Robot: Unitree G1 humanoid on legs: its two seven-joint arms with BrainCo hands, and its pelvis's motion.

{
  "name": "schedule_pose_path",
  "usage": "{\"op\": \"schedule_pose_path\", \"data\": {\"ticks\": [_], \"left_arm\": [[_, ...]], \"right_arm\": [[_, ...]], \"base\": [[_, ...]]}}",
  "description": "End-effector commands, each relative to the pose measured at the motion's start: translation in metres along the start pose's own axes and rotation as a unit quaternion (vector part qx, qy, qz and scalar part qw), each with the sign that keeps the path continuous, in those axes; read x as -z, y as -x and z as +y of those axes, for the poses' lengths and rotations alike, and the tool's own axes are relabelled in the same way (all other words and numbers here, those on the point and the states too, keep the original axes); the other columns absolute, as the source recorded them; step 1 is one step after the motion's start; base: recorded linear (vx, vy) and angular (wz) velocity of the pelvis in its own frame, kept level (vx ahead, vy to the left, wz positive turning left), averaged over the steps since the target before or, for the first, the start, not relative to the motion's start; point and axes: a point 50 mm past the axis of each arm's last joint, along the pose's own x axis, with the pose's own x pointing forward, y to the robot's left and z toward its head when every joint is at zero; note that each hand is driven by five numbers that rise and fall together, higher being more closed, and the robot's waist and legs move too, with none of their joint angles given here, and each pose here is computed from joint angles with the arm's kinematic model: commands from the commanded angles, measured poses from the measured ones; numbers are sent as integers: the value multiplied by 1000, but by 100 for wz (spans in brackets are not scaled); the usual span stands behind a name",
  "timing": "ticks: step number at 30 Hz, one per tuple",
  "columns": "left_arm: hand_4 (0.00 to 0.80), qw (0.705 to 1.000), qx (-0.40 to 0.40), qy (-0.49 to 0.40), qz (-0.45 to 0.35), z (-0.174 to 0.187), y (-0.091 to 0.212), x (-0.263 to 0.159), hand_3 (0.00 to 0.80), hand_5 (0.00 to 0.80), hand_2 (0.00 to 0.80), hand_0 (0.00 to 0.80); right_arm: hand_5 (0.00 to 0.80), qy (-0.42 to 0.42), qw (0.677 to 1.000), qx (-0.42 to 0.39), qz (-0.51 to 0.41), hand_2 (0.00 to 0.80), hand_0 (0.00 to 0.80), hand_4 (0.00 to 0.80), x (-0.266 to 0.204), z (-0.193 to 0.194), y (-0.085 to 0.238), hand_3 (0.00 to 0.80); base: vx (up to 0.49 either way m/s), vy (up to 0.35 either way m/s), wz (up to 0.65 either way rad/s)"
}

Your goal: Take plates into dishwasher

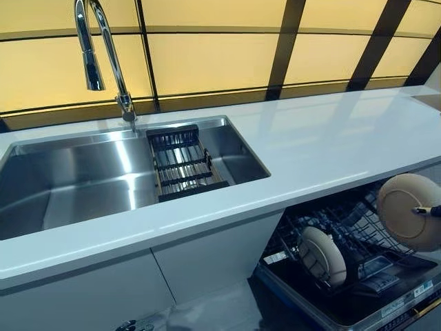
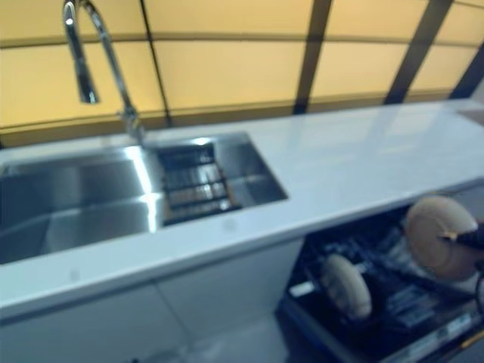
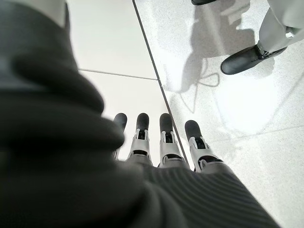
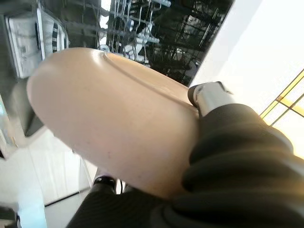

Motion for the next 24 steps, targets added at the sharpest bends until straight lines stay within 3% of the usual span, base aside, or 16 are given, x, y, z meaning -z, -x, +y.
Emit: {"op": "schedule_pose_path", "data": {"ticks": [1,24], "left_arm": [[0,999,-9,-26,-25,10,-3,-19,0,0,0,0],[0,999,5,-16,-50,4,-4,-30,0,0,0,0]], "right_arm": [[800,-1,997,59,-45,800,800,800,-28,-17,-4,800],[800,9,996,91,-24,800,800,800,-33,6,-25,800]], "base": [[0,0,0],[-10,-10,1]]}}
